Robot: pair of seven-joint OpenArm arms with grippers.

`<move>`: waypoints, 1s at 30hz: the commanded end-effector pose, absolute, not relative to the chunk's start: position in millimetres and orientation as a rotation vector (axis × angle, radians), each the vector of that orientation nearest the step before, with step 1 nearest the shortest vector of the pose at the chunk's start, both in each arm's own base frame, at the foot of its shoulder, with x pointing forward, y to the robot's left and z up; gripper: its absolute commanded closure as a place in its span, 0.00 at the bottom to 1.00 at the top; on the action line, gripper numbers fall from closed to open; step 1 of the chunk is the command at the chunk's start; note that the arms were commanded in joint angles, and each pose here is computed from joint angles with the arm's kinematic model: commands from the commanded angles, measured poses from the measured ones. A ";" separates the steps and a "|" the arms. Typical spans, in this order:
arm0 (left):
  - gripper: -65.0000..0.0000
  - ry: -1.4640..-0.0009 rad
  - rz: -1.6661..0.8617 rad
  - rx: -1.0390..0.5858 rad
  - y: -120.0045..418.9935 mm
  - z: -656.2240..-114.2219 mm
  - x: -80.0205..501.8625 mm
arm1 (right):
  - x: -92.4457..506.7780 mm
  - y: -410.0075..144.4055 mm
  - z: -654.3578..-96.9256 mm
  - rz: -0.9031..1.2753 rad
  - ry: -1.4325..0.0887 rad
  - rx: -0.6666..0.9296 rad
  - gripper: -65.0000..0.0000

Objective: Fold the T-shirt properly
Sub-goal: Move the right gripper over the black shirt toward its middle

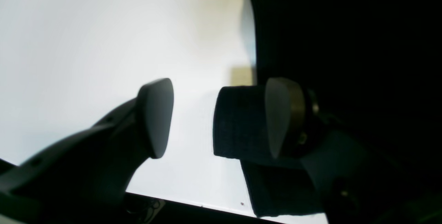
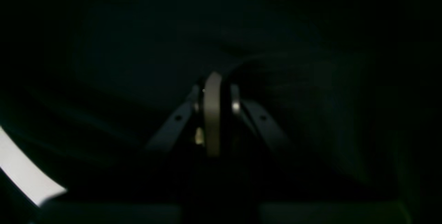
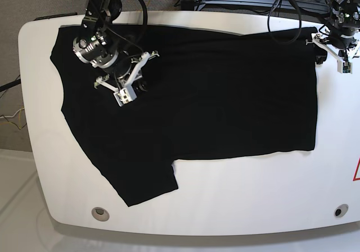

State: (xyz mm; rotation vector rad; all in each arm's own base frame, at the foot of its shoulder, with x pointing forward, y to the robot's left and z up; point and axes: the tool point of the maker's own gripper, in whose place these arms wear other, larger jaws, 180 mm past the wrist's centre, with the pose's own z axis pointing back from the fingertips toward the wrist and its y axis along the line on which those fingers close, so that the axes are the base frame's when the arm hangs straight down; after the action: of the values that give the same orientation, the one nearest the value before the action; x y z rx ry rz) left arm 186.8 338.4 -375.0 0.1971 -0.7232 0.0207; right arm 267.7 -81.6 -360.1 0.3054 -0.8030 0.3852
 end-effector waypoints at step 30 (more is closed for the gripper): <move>0.40 -0.752 0.004 0.208 340.2 -365.5 189.5 | 304.7 -73.4 -362.6 0.330 -0.823 0.345 0.44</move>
State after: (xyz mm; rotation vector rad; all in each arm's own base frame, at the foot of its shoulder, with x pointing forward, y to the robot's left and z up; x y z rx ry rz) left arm 181.4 337.9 -377.9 0.1952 -0.7087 0.0176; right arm 298.8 -71.1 -373.9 0.3460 -0.7758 0.3384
